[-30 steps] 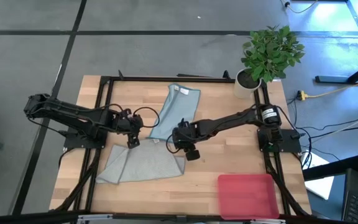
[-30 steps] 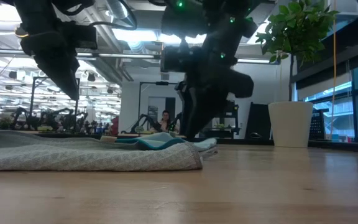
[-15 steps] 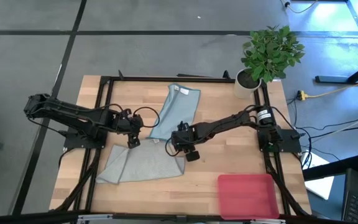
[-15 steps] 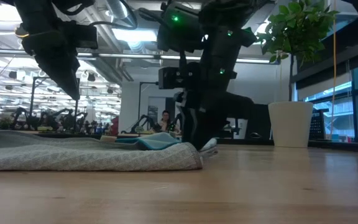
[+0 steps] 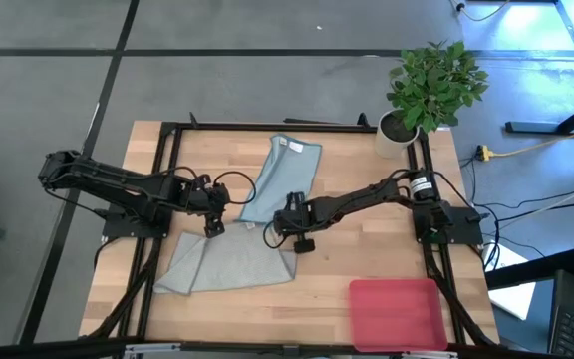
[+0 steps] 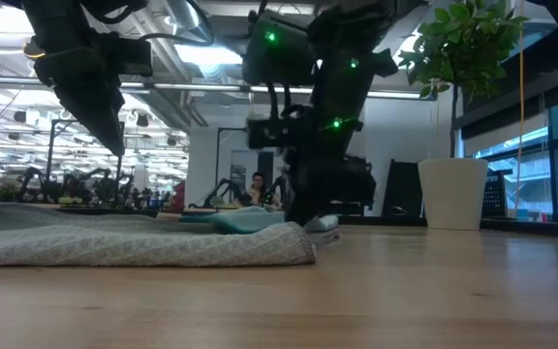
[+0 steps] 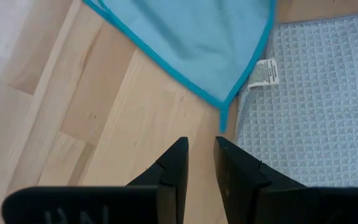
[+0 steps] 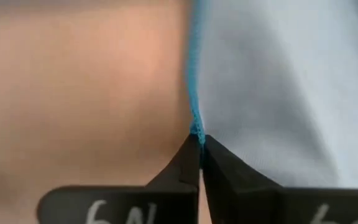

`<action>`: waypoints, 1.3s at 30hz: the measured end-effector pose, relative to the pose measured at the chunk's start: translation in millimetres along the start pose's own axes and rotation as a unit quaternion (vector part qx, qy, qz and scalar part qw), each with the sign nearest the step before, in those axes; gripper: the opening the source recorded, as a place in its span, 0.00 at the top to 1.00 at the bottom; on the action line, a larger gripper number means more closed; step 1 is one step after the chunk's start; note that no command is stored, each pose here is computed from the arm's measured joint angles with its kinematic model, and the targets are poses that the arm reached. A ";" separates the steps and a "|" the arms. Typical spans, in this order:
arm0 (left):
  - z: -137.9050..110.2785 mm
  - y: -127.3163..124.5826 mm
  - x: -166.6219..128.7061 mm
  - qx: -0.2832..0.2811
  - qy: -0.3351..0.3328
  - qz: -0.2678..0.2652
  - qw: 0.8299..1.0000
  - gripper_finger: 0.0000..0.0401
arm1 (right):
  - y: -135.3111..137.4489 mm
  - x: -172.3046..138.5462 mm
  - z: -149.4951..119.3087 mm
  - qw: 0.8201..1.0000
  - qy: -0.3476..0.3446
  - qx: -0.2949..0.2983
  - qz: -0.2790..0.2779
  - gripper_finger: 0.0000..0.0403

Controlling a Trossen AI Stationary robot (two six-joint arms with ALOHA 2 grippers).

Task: Roll microfiber towels into tight, uniform cylinder then place into a basket
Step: Fold the blue towel

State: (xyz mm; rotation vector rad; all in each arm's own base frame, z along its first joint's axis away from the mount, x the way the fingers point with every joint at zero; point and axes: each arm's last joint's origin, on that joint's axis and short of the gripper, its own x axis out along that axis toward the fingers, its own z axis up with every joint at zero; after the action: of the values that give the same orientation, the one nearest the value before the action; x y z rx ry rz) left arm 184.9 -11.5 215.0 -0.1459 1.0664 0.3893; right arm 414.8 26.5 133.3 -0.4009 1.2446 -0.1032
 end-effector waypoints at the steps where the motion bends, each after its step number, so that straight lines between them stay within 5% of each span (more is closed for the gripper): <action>1: 0.0 0.0 0.0 0.000 0.000 0.000 1.000 0.83 | -4.6 -2.6 -0.4 1.000 0.005 0.002 -0.011 0.98; 12: 0.2 -0.1 0.0 0.000 -0.001 -0.001 1.000 0.83 | -72.0 -40.3 5.2 0.993 -0.015 0.101 -0.059 0.99; 29: 1.1 -1.0 0.0 -0.002 -0.003 -0.010 1.000 0.83 | -173.3 -21.4 -33.5 0.964 0.019 0.231 -0.134 0.99; 39: 1.4 -1.1 0.0 -0.003 -0.005 -0.011 1.000 0.83 | -209.4 -16.1 -50.2 0.953 0.011 0.255 -0.166 0.99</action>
State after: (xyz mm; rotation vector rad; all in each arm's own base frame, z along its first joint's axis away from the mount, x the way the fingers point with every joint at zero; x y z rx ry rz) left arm 186.5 -12.1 215.6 -0.1600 1.0535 0.3733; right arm 391.8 -174.8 208.1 -0.1537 1.1125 -0.7044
